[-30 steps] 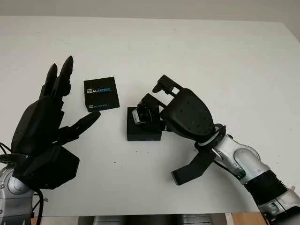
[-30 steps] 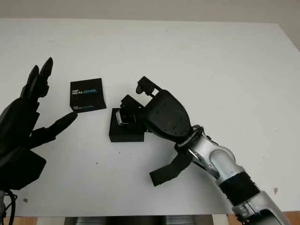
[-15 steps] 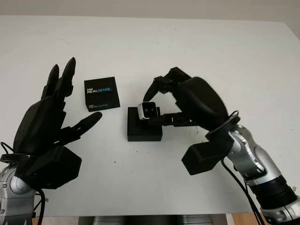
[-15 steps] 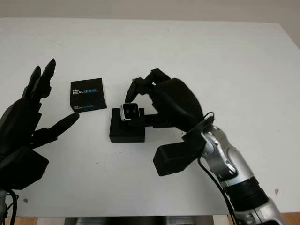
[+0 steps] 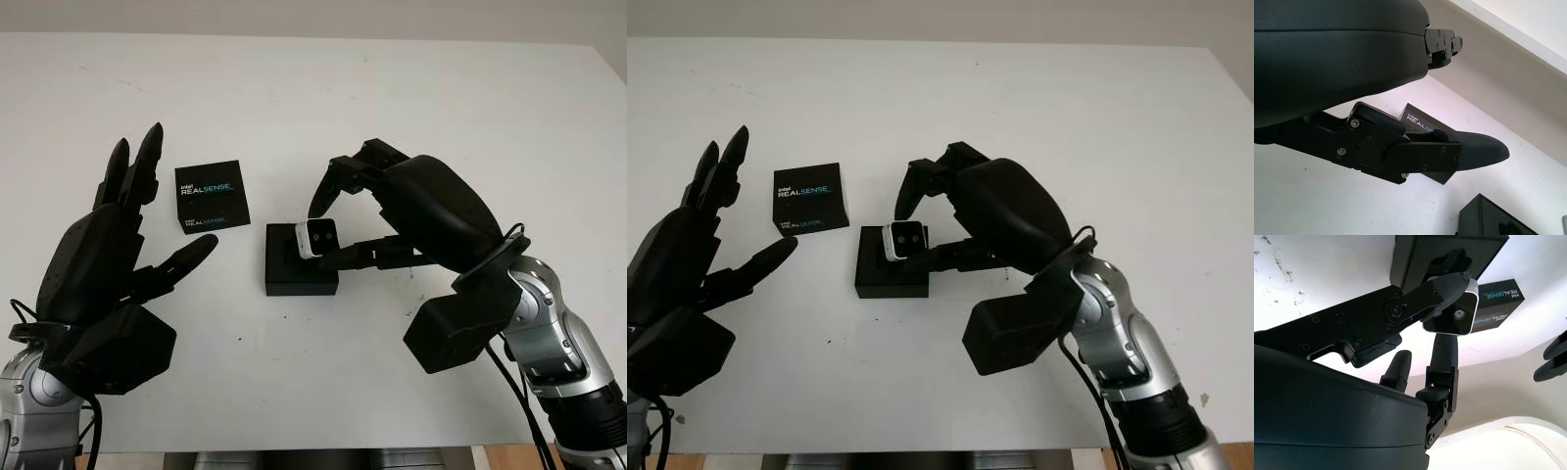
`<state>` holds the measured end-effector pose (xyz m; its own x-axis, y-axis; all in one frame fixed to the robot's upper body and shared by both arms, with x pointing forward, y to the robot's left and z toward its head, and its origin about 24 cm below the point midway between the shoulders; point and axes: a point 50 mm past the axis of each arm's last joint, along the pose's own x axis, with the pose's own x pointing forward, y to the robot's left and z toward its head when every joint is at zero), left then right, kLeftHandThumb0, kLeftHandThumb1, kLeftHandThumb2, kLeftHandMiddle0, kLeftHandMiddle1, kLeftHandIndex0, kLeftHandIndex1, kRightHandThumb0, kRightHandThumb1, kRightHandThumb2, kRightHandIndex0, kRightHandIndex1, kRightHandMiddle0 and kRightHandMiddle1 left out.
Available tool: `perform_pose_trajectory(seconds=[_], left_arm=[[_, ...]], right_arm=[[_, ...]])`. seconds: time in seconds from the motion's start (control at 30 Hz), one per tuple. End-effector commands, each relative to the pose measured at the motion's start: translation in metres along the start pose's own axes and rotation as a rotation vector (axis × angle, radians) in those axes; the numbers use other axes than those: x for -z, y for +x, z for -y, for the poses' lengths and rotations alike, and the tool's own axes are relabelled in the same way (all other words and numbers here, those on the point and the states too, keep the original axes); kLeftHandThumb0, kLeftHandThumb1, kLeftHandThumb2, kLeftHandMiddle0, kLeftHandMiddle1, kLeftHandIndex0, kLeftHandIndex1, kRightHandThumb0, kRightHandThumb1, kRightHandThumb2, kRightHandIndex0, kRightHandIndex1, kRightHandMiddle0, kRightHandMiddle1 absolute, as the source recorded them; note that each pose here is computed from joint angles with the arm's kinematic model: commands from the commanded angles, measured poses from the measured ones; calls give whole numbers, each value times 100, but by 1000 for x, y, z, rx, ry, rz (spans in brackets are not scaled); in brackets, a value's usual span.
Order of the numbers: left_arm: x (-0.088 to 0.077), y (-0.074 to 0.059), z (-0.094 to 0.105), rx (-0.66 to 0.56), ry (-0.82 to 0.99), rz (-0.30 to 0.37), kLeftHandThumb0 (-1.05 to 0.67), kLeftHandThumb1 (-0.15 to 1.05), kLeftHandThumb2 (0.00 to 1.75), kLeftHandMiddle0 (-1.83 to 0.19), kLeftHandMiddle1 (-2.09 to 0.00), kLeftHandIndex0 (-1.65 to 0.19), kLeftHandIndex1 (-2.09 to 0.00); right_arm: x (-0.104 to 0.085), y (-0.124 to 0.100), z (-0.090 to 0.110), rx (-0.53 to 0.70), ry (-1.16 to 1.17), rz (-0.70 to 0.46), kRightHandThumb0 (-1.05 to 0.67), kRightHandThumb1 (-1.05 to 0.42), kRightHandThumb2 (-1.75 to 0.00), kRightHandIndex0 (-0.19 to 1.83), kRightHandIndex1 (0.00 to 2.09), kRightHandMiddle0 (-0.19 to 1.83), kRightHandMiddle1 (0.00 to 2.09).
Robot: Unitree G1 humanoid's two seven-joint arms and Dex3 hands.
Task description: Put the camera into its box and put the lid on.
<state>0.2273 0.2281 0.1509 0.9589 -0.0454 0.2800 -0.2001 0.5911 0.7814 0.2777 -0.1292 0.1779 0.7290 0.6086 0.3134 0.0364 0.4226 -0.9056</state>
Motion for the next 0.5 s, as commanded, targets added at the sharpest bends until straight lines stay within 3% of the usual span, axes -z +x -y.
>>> perform_pose_trajectory(seconds=[0.0,0.2,0.47], left_arm=[[-3,-2,1,-7,-23,13,-82,105,44,19,0,12,-5],[-4,-3,2,-4,-36,1,-82,105,42,19,0,12,-5],[-3,-4,3,-10,-28,-1,-81,105,41,19,0,12,-6]], right_arm=[[1,-1,-6,-4,9,-9,-45,-101,-5,16,113,43,159],[4,4,-21,-33,64,-110,-44,-101,-6,11,111,37,169],[3,13,-30,-47,126,-205,-44,-102,-5,20,68,35,169]])
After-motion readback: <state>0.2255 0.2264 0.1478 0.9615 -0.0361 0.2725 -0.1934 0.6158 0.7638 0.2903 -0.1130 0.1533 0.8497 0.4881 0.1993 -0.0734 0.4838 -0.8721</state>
